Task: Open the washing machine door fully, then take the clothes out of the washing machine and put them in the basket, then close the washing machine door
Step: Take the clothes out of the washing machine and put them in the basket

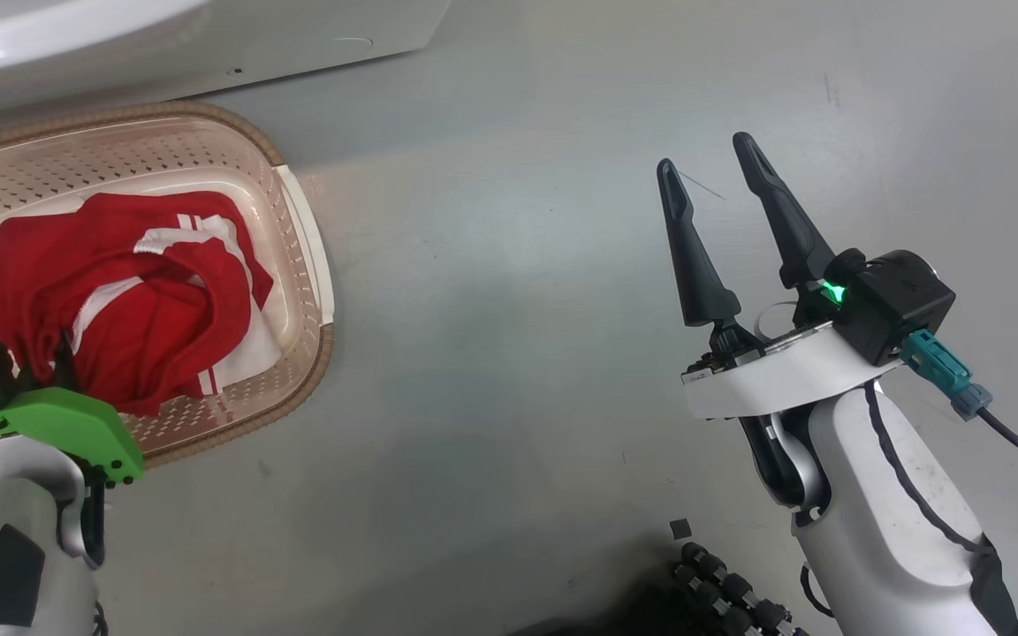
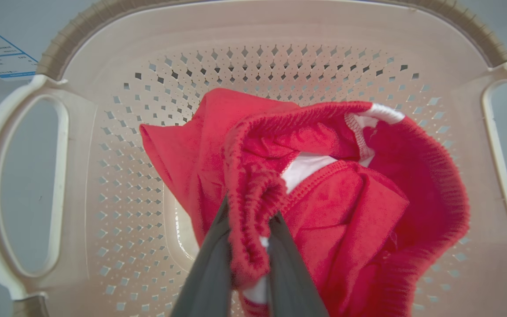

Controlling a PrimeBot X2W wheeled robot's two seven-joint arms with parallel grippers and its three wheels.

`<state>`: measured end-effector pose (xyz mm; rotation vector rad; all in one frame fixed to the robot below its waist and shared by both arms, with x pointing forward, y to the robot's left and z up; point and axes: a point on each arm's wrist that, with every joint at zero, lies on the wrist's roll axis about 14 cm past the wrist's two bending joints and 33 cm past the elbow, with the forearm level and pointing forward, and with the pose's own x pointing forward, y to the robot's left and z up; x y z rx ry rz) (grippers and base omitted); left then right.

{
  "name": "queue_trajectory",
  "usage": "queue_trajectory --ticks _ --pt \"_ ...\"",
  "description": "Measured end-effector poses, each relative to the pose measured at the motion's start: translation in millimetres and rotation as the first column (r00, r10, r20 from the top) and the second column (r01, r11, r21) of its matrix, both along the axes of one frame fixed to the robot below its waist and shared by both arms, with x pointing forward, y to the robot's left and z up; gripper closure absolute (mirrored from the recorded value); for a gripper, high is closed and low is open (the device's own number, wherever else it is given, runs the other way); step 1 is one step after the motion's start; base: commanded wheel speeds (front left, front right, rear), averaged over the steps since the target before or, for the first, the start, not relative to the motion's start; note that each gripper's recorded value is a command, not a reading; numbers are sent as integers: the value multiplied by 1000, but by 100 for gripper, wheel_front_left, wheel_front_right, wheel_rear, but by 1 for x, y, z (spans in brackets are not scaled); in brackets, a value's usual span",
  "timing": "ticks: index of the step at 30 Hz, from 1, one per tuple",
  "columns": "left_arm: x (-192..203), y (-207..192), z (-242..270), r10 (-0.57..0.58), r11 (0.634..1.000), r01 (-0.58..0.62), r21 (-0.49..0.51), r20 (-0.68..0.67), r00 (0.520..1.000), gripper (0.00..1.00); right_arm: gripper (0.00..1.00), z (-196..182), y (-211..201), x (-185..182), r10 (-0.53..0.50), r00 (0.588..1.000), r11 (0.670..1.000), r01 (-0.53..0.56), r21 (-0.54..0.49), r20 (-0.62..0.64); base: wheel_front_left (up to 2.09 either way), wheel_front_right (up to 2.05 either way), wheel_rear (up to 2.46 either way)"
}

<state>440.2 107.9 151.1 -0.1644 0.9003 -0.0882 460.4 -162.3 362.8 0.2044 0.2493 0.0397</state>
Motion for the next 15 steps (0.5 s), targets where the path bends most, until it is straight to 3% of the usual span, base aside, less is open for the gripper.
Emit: queue_trajectory --ticks 7,8,9,11,12,13,15 --pt "-1 -2 -1 -12 1000 12 -8 -9 1000 100 0 1 2 2 6 1000 1000 -6 2 3 0 0 0" --pt "-4 -3 -2 -17 1000 17 -15 -24 1000 91 0 1 2 2 5 1000 1000 -5 2 4 0 0 0" --pt "-5 -5 -1 -11 1000 10 -24 -28 1000 72 0 2 2 1 6 1000 1000 -6 2 4 0 0 0" --pt "-6 -8 1 -7 1000 6 -30 -31 999 51 0 4 3 2 7 1000 1000 -7 3 9 0 0 0" --pt "-5 -9 3 -4 999 3 -36 -28 1000 21 0 6 3 2 8 1000 1000 -8 4 12 0 0 0" --pt "-3 -9 5 -2 999 1 -37 -17 1000 2 0 7 3 2 9 1000 1000 -9 4 15 0 0 0" --pt "-2 -8 7 0 999 -1 -36 -13 1000 0 0 9 3 2 9 1000 1000 -9 5 19 0 0 0"
